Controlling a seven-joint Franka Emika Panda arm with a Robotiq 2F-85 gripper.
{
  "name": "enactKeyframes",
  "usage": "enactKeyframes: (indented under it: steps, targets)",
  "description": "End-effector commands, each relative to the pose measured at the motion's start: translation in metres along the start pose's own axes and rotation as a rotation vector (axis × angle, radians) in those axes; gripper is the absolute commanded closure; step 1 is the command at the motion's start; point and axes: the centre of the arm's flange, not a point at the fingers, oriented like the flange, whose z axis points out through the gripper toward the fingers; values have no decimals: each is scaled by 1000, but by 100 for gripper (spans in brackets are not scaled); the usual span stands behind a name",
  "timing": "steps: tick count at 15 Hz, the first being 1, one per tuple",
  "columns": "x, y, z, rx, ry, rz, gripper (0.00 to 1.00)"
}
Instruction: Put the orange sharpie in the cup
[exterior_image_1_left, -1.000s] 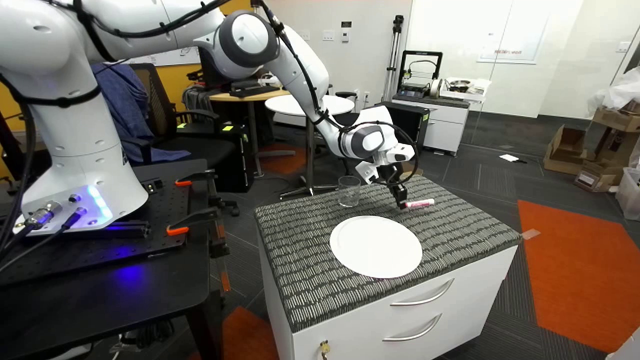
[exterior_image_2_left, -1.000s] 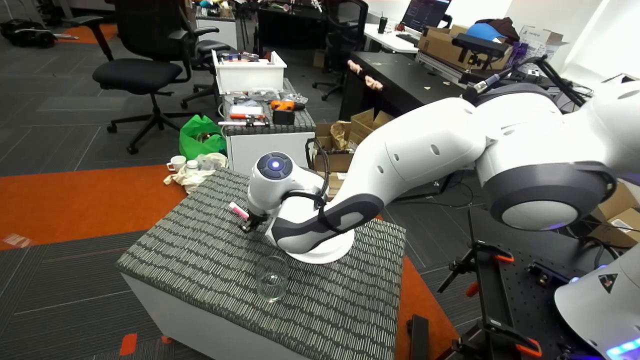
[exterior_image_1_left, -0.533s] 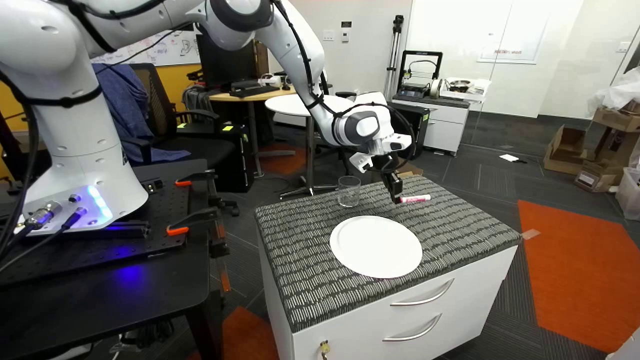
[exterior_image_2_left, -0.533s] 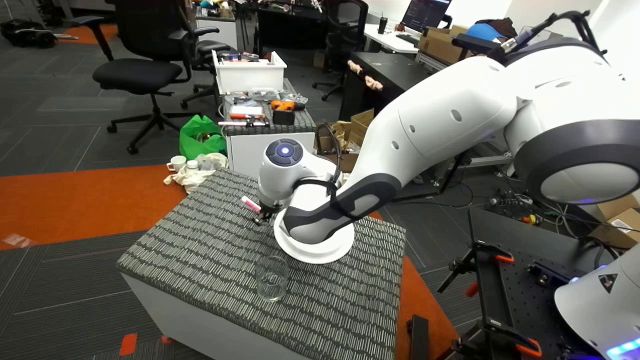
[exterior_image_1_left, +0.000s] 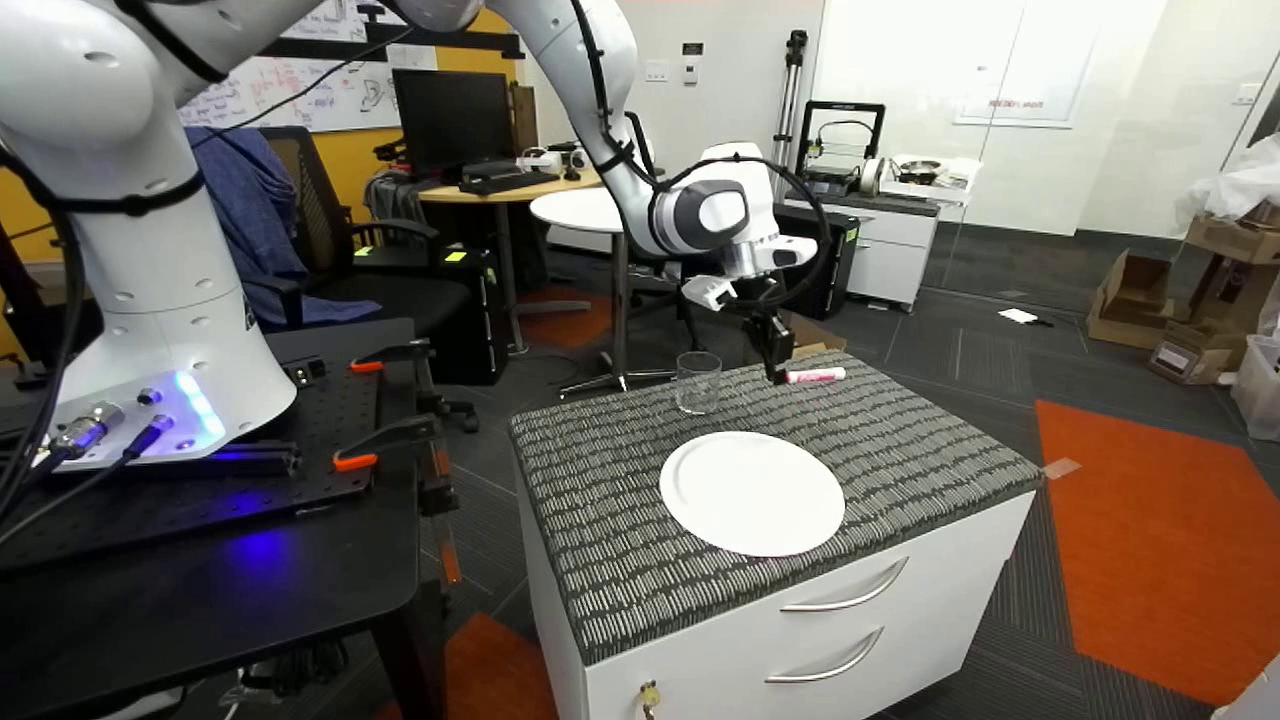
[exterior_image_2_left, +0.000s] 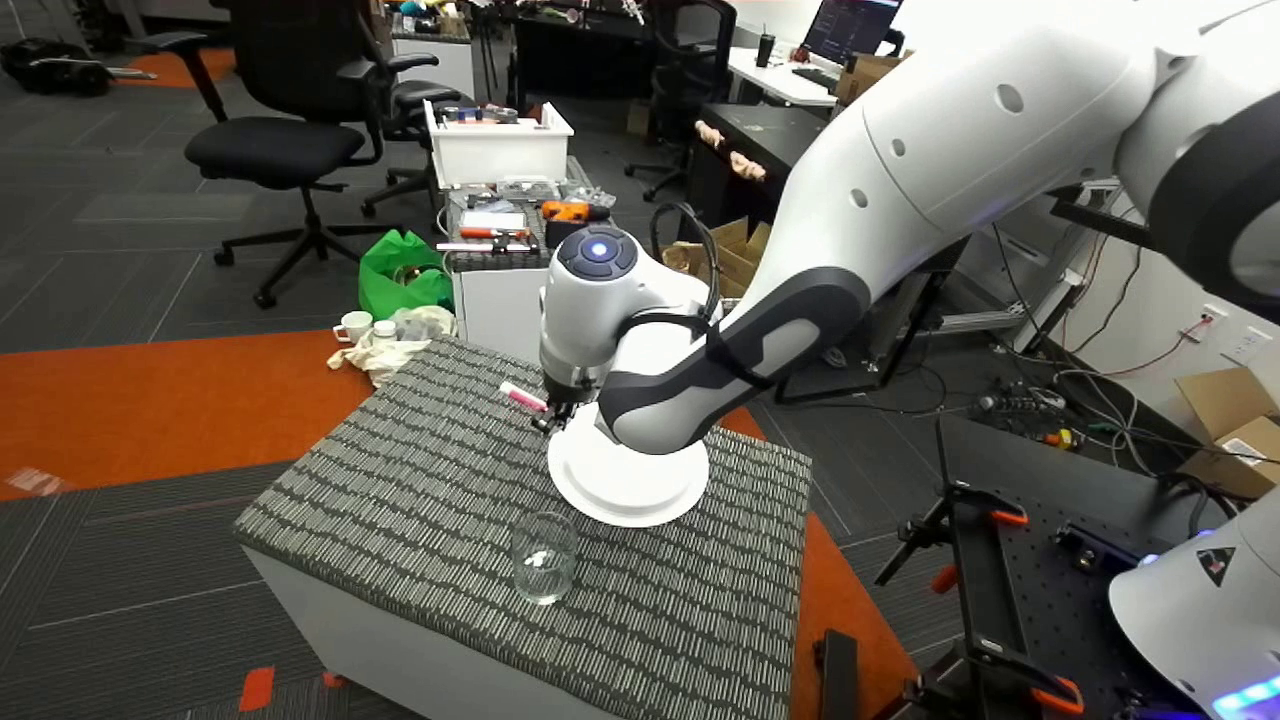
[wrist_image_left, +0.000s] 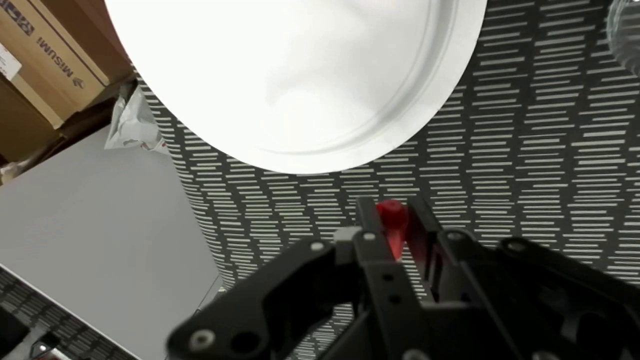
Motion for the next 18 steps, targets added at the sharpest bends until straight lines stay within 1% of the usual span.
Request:
enactKeyframes:
  steps: [1,6,7,9,11,13,18]
  targets:
    - [1,1,-4,6,3,-1,81]
    - [-3,0,3,1,-8,-4,81]
    - [-3,0,4,1,-8,-5,95]
    - [-10,-1,0,-4,-30,-42,95]
    - [-26,5,-12,-25,-56,-78,95]
    - [-40,8,-19,-30,-83,-116,95]
    - [-77,14,-44,-79,-129,-173,95]
